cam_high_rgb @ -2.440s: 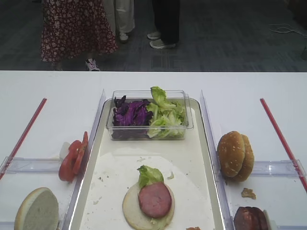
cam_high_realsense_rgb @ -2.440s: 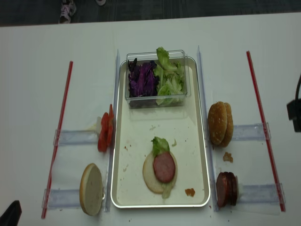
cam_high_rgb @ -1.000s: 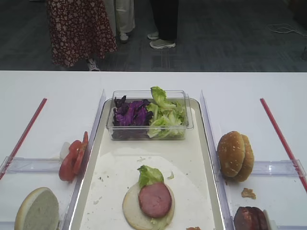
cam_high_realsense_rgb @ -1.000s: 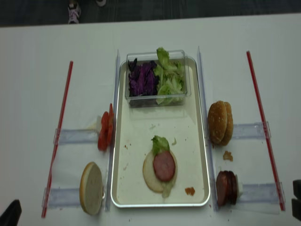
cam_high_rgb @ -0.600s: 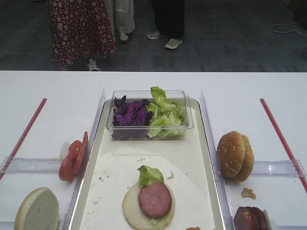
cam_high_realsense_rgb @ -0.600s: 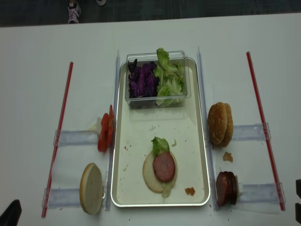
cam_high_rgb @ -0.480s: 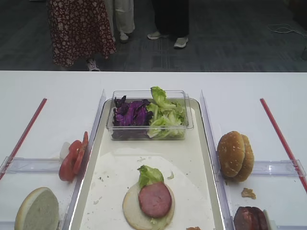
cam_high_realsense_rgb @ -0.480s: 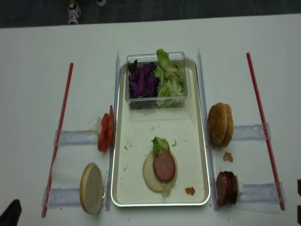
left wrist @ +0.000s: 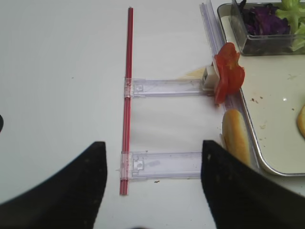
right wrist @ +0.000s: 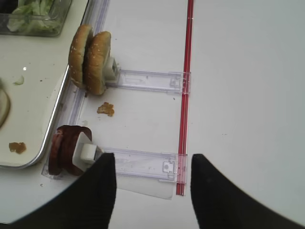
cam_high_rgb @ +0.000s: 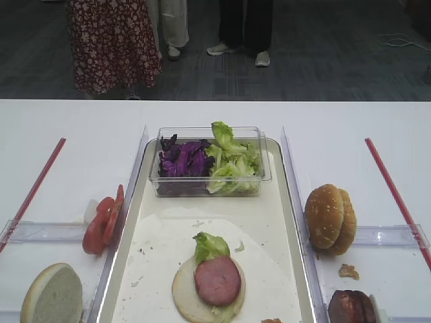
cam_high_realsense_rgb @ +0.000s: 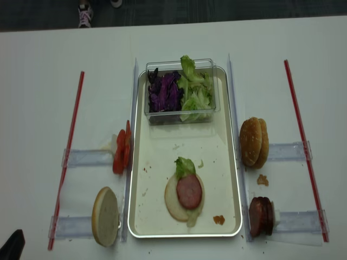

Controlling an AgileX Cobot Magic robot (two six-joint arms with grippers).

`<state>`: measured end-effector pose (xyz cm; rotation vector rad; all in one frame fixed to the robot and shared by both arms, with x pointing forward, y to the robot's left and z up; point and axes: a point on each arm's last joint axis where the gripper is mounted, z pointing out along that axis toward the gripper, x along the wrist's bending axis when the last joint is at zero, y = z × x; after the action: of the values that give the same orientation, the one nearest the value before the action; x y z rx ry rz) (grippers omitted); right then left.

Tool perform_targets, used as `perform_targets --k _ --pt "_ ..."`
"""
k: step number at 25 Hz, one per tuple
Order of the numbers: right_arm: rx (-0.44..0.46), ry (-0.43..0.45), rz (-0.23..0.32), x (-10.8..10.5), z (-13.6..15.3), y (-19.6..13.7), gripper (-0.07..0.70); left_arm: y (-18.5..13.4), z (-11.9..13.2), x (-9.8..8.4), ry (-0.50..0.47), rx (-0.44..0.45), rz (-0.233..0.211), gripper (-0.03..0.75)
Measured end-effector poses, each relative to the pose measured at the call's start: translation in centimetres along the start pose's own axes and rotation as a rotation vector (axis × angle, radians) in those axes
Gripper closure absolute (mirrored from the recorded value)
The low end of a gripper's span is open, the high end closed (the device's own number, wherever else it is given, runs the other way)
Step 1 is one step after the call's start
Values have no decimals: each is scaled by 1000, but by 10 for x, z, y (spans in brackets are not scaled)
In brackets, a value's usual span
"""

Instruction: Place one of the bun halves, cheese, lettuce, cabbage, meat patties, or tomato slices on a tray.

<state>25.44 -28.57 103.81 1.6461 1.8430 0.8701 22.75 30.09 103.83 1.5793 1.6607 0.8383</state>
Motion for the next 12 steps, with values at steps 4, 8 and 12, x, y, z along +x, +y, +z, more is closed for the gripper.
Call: perform_targets --k 4,8,12 --pt "-28 -2 -5 1 -3 -3 248 0 0 0 0 0 0 304" --pt "-77 -6 -12 2 -9 -7 248 0 0 0 0 0 0 304" --pt "-111 -10 -17 3 -13 -11 248 0 0 0 0 0 0 304"
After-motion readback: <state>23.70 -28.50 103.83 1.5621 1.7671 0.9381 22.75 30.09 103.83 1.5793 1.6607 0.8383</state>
